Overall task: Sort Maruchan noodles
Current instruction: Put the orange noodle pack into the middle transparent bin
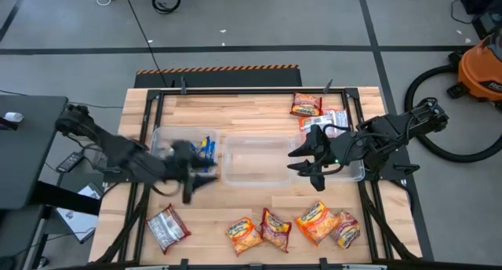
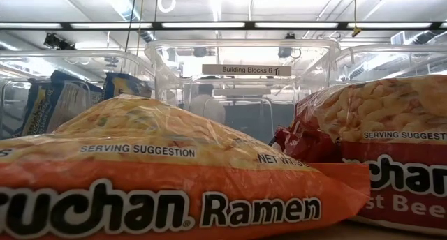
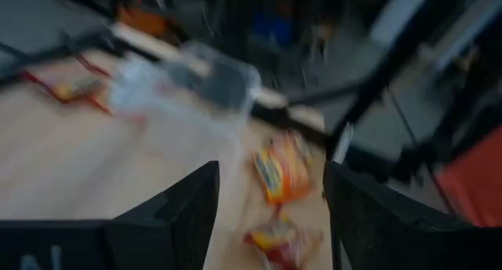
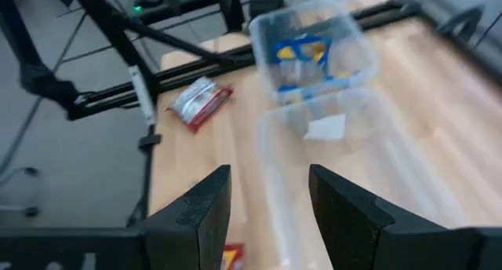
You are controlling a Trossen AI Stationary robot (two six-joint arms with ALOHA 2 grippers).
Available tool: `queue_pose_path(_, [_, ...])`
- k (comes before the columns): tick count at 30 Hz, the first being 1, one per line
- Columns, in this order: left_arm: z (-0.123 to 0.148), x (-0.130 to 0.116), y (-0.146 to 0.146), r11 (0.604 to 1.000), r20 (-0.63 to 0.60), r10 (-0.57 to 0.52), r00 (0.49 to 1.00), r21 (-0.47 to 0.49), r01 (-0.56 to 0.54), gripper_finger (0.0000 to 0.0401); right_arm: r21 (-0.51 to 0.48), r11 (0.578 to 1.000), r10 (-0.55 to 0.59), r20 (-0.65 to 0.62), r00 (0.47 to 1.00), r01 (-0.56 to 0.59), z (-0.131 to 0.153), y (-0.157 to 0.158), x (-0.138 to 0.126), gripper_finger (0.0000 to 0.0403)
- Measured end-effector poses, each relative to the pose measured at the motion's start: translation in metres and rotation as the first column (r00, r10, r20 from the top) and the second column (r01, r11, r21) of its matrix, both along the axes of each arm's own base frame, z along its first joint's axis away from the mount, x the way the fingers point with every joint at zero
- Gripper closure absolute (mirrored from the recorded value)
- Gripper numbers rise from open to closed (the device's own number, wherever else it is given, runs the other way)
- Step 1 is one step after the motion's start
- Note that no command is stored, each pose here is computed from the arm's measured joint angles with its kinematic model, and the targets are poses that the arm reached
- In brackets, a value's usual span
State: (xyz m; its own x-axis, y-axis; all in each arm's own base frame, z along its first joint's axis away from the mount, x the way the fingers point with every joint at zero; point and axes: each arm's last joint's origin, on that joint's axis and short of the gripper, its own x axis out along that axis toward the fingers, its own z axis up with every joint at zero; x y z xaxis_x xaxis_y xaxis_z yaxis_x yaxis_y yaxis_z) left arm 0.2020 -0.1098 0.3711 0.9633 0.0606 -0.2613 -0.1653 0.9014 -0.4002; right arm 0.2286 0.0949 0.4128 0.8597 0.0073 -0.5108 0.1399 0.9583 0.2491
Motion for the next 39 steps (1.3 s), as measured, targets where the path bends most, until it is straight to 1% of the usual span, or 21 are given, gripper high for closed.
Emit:
queue_pose_path(4, [-0.014, 0.022, -0.028, 0.994, 0.004, -0.107, 0.994, -0.028, 0.107, 0.0151, 0.078, 0.996, 0.043, -0.054, 0.998, -0.038, -0.005, 0.004, 0.001, 0.0224])
queue_pose_path(8, [-0.029, 0.029, -0.054, 0.981, -0.025, -0.189, 0.982, -0.059, 0.187, 0.0128, 0.107, 0.994, 0.035, -0.091, 0.995, -0.025, -0.011, 0.008, 0.005, 0.0224])
queue_pose_path(11, [-0.046, 0.031, -0.074, 0.972, -0.085, -0.222, 0.971, -0.102, 0.213, 0.0121, 0.099, 0.995, 0.045, -0.111, 0.993, -0.034, -0.016, 0.014, 0.011, 0.0224])
queue_pose_path(15, [-0.07, 0.031, -0.103, 0.959, -0.153, -0.248, 0.957, -0.179, 0.22, 0.0126, 0.084, 0.995, 0.063, -0.145, 0.987, -0.051, -0.026, 0.024, 0.018, 0.0224])
queue_pose_path(18, [-0.091, 0.031, -0.122, 0.955, -0.216, -0.251, 0.943, -0.216, 0.205, 0.0131, 0.072, 0.995, 0.081, -0.17, 0.982, -0.07, -0.033, 0.032, 0.022, 0.0224])
queue_pose_path(20, [-0.101, 0.033, -0.136, 0.952, -0.242, -0.261, 0.935, -0.225, 0.208, 0.0133, 0.057, 0.996, 0.081, -0.175, 0.981, -0.073, -0.035, 0.037, 0.021, 0.0224])
queue_pose_path(22, [-0.11, 0.036, -0.15, 0.952, -0.264, -0.274, 0.925, -0.209, 0.222, 0.0133, 0.026, 0.998, 0.057, -0.163, 0.985, -0.054, -0.034, 0.039, 0.018, 0.0224])
queue_pose_path(25, [-0.127, 0.041, -0.167, 0.957, -0.314, -0.281, 0.907, -0.162, 0.24, 0.0134, -0.014, 0.999, 0.034, -0.148, 0.988, -0.036, -0.032, 0.045, 0.009, 0.0224])
queue_pose_path(27, [-0.142, 0.044, -0.171, 0.962, -0.355, -0.256, 0.899, -0.181, 0.202, 0.0134, 0.004, 0.999, 0.036, -0.139, 0.99, -0.036, -0.03, 0.052, 0.002, 0.0224])
queue_pose_path(30, [-0.166, 0.048, -0.173, 0.975, -0.426, -0.193, 0.884, -0.186, 0.123, 0.0134, 0.03, 0.997, 0.069, -0.161, 0.985, -0.065, -0.032, 0.066, -0.009, 0.0225])
queue_pose_path(33, [-0.186, 0.049, -0.173, 0.986, -0.488, -0.137, 0.862, -0.148, 0.072, 0.0134, 0.057, 0.994, 0.107, -0.173, 0.979, -0.099, -0.034, 0.081, -0.019, 0.0225])
queue_pose_path(36, [-0.204, 0.05, -0.175, 0.993, -0.523, -0.109, 0.846, -0.093, 0.07, 0.0134, 0.069, 0.99, 0.13, -0.176, 0.976, -0.119, -0.037, 0.094, -0.028, 0.0225])
queue_pose_path(39, [-0.221, 0.054, -0.176, 0.996, -0.55, -0.086, 0.831, -0.03, 0.083, 0.0134, 0.103, 0.987, 0.141, -0.177, 0.974, -0.124, -0.037, 0.103, -0.037, 0.0225])
